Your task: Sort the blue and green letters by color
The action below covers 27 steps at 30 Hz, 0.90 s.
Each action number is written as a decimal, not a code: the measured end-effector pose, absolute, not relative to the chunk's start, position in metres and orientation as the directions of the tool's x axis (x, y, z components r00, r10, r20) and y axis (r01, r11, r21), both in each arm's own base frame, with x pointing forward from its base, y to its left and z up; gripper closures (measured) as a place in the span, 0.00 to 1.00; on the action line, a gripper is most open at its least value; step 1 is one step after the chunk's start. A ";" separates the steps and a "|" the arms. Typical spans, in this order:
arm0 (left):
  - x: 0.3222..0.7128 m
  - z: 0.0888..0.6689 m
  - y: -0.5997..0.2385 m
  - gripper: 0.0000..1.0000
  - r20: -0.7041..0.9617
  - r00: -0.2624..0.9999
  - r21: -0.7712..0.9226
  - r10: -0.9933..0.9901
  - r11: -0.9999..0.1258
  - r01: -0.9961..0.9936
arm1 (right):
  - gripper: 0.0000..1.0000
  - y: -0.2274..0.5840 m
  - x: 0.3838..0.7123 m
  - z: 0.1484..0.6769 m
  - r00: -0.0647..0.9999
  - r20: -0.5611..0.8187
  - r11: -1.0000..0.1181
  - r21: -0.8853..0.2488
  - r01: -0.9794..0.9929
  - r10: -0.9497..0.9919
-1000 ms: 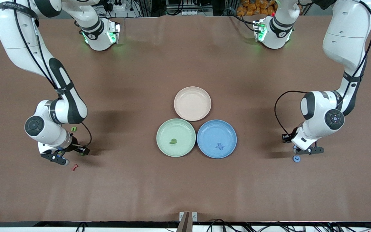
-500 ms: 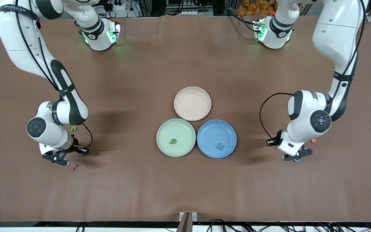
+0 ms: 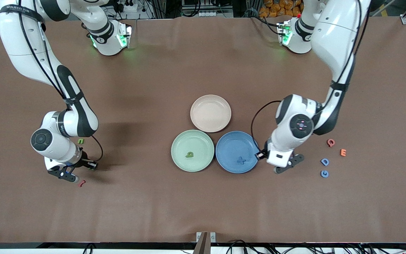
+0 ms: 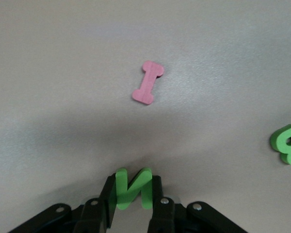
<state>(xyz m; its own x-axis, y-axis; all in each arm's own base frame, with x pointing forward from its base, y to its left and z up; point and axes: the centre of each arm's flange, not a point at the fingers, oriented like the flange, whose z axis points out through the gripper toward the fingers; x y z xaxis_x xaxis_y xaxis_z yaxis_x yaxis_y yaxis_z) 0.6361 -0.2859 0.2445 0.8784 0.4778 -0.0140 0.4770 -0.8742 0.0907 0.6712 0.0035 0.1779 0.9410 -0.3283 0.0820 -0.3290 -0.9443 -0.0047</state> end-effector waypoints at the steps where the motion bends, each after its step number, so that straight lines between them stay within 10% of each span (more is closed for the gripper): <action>1: 0.634 0.242 -0.294 0.64 -0.017 0.874 0.090 0.486 -0.870 0.485 | 0.67 0.005 0.672 0.179 0.941 0.079 -0.944 -0.004 -0.330 -0.329; 13: 0.622 0.227 -0.345 0.62 0.008 0.864 0.074 0.503 -0.862 0.501 | 0.67 0.017 0.684 0.197 0.926 0.066 -0.928 -0.002 -0.374 -0.373; 27: 0.629 0.225 -0.327 0.00 0.054 0.903 0.001 0.426 -0.904 0.427 | 0.67 0.023 0.685 0.220 0.926 0.040 -0.926 0.003 -0.376 -0.376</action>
